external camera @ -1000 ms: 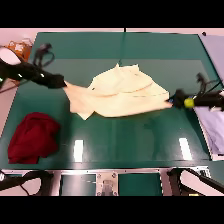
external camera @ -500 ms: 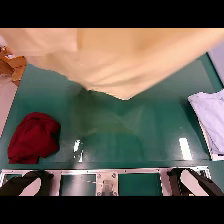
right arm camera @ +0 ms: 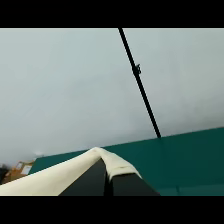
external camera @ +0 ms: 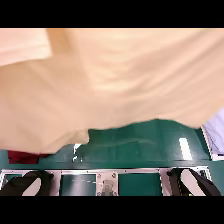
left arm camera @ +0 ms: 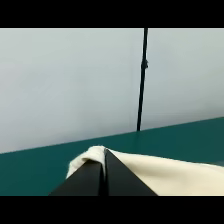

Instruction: Fold the shirts.

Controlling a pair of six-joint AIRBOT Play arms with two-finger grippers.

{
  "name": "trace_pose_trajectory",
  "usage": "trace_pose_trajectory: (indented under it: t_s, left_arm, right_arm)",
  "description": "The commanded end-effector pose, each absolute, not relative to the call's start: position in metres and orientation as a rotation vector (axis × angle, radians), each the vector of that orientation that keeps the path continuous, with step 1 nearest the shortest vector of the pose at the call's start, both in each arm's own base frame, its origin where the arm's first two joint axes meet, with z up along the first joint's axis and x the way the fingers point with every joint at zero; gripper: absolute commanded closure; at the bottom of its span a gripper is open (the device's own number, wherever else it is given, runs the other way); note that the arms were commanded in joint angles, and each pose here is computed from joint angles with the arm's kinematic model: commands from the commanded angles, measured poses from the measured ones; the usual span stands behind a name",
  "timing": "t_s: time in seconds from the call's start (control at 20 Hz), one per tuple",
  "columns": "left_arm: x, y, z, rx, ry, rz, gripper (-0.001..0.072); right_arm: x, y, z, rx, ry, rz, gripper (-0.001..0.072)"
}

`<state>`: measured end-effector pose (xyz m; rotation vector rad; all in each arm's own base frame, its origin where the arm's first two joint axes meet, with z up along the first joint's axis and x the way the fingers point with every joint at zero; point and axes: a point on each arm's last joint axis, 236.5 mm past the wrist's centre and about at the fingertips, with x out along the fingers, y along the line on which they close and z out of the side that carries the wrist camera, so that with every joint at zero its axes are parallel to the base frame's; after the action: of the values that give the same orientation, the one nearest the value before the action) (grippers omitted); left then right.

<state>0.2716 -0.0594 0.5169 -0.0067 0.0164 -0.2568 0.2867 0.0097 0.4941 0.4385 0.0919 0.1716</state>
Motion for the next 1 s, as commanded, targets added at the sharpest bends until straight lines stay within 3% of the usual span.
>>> trace_pose_trajectory:
  t_s: [0.0,0.3,0.5,0.7,0.95]
  left_arm:
    - [0.343,-0.085,0.444,-0.076,0.223,-0.371,0.0685]
    - [0.487,-0.120,0.211,-0.267,0.768,-0.501,0.0685]
    - [0.530,-0.151,0.072,-0.308,0.997,-0.506,0.0684]
    - [0.574,-0.160,0.042,-0.354,0.902,-0.428,0.0685]
    - [0.611,-0.145,0.070,-0.418,0.724,-0.340,0.0685]
  right_arm:
    - [0.330,-0.004,0.422,0.509,0.254,0.181,0.0698]
    - [0.435,-0.030,0.193,0.680,0.573,0.103,0.0697]
    - [0.486,-0.042,0.049,0.776,0.778,0.014,0.0697]
    - [0.535,-0.040,-0.019,0.918,0.842,0.046,0.0697]
    - [0.593,-0.052,-0.008,0.920,0.760,0.085,0.0697]
